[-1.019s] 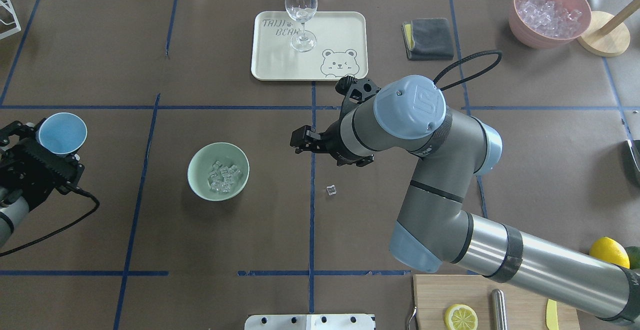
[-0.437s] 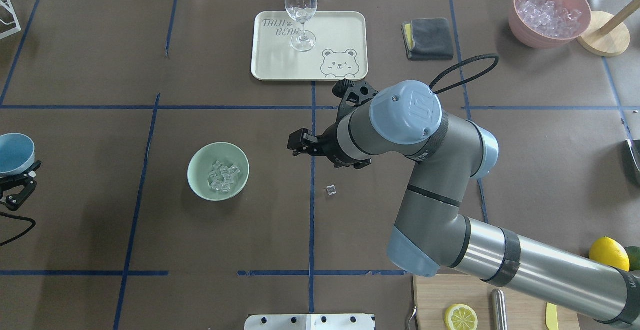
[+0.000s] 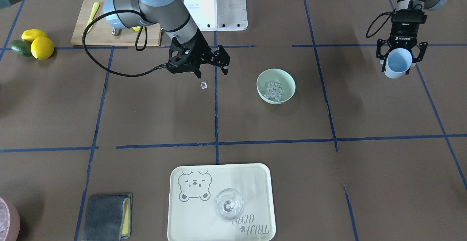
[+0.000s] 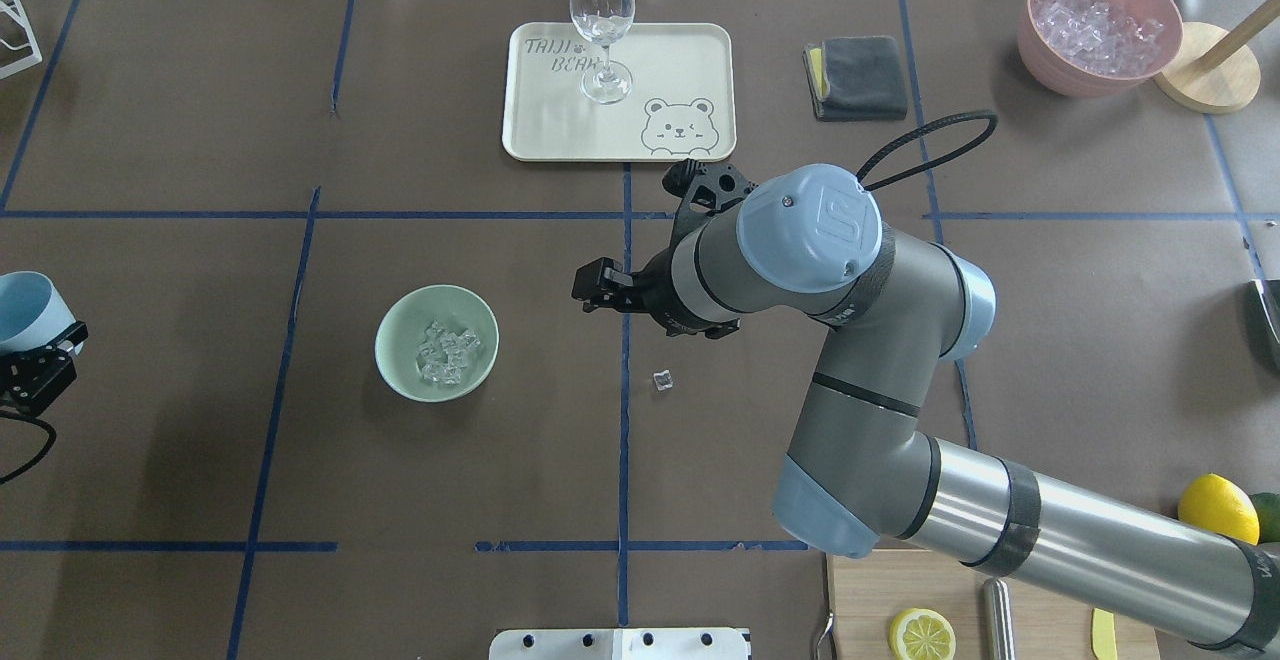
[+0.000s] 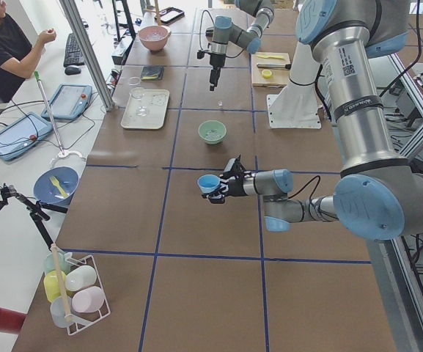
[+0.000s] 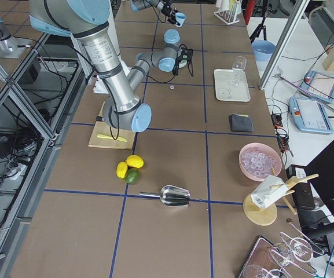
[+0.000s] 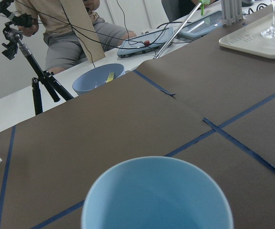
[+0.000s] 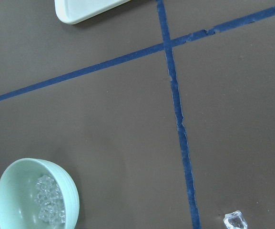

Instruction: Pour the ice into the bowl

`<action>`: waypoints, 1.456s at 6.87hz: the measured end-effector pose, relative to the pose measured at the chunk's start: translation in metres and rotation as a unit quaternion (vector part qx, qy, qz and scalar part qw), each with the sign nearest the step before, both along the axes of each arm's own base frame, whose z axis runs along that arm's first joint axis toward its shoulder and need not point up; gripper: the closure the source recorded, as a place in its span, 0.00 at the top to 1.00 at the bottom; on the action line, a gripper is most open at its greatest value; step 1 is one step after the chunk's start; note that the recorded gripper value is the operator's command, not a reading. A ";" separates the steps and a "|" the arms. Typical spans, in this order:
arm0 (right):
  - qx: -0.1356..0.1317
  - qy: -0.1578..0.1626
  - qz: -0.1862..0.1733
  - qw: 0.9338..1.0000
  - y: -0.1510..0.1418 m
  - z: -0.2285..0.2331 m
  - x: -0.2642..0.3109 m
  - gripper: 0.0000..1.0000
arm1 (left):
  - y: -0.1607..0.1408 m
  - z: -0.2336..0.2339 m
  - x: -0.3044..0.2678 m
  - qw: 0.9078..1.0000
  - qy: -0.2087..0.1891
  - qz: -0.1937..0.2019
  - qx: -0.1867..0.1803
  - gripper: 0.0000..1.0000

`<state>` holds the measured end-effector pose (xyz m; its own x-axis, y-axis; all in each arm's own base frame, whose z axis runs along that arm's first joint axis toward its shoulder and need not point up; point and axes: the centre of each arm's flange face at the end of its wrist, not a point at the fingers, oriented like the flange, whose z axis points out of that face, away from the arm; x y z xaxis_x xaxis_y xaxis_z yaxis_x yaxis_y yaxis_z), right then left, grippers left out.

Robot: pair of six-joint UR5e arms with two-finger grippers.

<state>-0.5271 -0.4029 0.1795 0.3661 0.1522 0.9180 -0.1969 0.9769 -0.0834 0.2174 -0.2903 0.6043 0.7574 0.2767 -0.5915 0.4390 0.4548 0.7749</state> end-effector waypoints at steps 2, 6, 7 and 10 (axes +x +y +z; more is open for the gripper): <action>0.000 -0.001 0.000 1.000 0.001 0.000 0.000 1.00 | -0.009 0.004 0.009 0.998 0.038 -0.049 -0.010 0.00; -0.001 0.001 -0.003 1.000 0.003 0.002 -0.003 1.00 | -0.022 0.019 0.023 0.994 0.033 -0.103 -0.004 0.00; -0.001 0.002 -0.005 1.000 0.008 0.002 -0.008 1.00 | -0.022 0.022 0.025 0.993 0.045 -0.107 -0.012 0.00; 0.003 0.022 0.000 1.000 0.008 -0.019 -0.066 1.00 | -0.025 0.023 0.031 0.991 0.064 -0.115 -0.021 0.00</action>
<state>-0.5928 -0.3952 0.1606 0.4056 0.1462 0.9023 -0.2000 0.9774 -0.0684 0.2487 -0.3152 0.6274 0.7152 0.0777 -0.6946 0.6290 0.3617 0.6881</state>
